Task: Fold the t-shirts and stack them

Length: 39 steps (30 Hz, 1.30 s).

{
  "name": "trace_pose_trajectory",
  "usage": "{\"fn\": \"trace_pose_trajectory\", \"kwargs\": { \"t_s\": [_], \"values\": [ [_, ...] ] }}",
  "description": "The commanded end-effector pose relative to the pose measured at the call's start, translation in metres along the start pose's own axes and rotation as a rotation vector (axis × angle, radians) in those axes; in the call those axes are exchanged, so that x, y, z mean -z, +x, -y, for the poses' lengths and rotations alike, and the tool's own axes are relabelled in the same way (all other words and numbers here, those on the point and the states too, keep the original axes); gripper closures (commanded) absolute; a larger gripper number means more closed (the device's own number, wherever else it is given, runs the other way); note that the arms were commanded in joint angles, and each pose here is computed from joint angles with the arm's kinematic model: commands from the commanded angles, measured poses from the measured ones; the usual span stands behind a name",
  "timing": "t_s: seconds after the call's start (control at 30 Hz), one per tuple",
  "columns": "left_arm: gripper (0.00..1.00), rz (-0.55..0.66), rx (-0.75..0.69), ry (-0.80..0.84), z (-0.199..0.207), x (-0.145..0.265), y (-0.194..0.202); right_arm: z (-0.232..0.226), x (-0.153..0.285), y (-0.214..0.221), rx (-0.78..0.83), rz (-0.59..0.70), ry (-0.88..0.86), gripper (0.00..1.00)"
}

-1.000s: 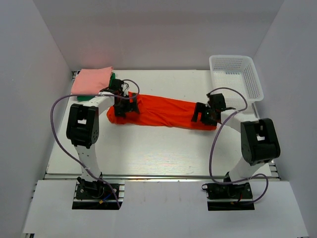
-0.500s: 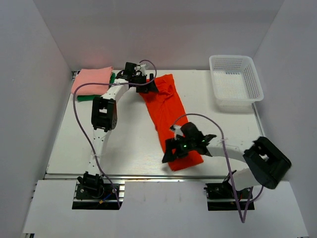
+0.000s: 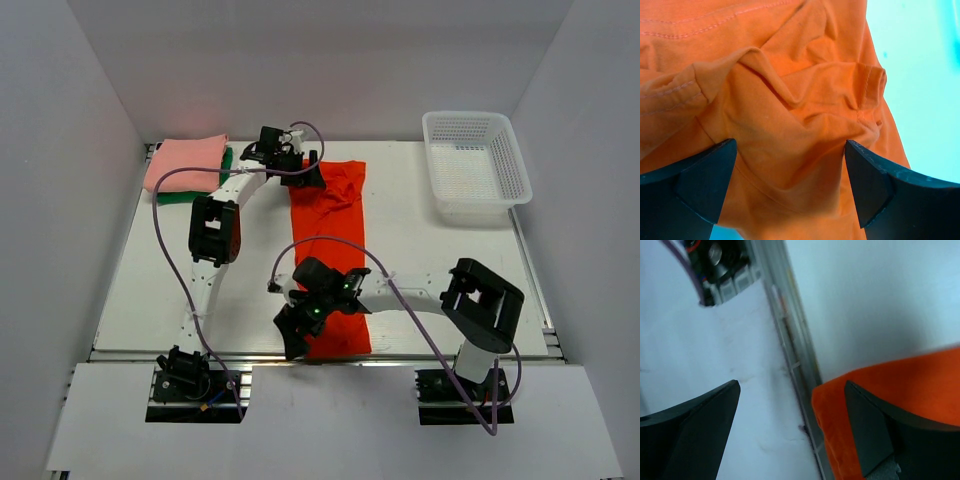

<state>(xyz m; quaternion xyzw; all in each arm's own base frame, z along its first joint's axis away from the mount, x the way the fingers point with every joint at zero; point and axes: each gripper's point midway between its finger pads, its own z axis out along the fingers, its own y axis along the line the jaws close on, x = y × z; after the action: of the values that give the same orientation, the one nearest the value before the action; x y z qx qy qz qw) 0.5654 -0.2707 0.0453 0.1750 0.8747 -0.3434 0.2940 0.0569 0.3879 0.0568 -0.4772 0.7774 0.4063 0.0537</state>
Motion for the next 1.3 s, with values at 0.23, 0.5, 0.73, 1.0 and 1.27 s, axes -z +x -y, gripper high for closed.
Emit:
{"fn": "trace_pose_trajectory", "kwargs": {
  "t_s": [0.23,0.5,0.73,1.0,1.27],
  "values": [
    [0.00,0.230,-0.034,-0.014,0.018,0.026,-0.082,0.071,0.098,-0.107,-0.028,0.263,0.541,0.10],
    [0.00,0.368,-0.125,-0.186,0.048,0.140,-0.141,0.146,0.221,-0.149,-0.119,0.492,0.823,0.10],
    [0.00,0.282,0.044,-0.481,0.037,0.214,-0.045,0.236,0.273,-0.174,-0.078,0.463,0.996,0.10],
    [0.00,0.201,0.206,-0.280,0.088,0.227,0.114,0.304,0.276,-0.248,0.087,0.471,1.006,0.11],
    [0.00,0.113,0.254,-0.263,0.100,0.243,0.193,0.371,0.269,-0.270,0.035,0.603,1.081,0.30]
  ]
}}
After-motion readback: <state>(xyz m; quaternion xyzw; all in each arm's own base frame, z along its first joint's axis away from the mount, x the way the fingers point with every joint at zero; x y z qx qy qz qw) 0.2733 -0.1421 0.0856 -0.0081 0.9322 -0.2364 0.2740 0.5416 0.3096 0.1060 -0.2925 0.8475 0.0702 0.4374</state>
